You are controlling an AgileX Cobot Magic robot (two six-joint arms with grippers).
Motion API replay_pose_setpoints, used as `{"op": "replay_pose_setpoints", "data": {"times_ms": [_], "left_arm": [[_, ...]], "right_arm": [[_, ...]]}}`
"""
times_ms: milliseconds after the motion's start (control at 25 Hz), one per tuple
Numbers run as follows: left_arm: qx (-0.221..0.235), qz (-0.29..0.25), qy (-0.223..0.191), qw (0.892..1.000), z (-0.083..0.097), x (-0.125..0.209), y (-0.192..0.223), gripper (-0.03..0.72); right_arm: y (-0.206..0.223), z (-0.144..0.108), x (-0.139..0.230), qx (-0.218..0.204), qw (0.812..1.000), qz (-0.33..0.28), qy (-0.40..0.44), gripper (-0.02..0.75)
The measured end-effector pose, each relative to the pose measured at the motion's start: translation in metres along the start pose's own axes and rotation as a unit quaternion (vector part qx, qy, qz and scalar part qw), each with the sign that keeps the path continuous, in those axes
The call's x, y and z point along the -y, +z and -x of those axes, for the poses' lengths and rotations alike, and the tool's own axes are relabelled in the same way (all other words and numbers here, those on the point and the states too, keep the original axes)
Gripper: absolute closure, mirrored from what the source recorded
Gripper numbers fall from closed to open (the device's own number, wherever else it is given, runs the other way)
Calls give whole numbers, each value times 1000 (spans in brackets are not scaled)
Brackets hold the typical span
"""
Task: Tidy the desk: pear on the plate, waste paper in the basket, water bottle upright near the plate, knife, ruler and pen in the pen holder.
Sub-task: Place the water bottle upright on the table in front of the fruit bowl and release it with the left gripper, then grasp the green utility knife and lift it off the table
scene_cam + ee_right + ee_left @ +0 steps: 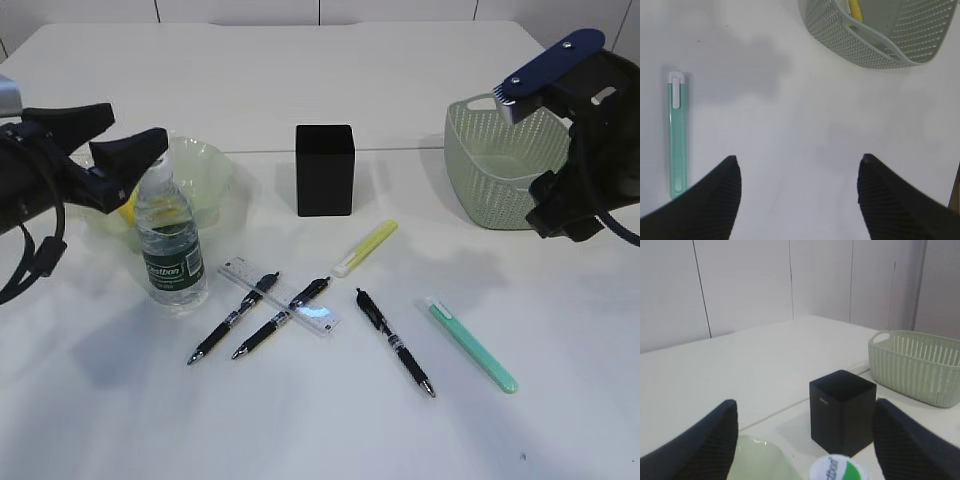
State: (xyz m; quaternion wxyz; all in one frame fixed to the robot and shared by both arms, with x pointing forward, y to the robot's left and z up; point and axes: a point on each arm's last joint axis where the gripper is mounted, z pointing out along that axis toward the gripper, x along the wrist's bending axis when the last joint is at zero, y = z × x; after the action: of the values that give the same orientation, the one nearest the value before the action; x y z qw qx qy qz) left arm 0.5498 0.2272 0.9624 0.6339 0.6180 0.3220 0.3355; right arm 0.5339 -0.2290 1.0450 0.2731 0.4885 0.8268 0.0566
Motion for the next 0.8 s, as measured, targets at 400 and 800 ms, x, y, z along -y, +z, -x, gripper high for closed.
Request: {"op": "replay_pose_setpoints", "data": {"times_ms": [400,800], "left_arm": [[-33,39,31,998,2,-50,-13,95],[-102,-53,-13,993,2,-76,-37,95]], "right_arm": [[0,0,0,0,1000,0,0,201],[0,0,0,0,1000,0,0,201]]}}
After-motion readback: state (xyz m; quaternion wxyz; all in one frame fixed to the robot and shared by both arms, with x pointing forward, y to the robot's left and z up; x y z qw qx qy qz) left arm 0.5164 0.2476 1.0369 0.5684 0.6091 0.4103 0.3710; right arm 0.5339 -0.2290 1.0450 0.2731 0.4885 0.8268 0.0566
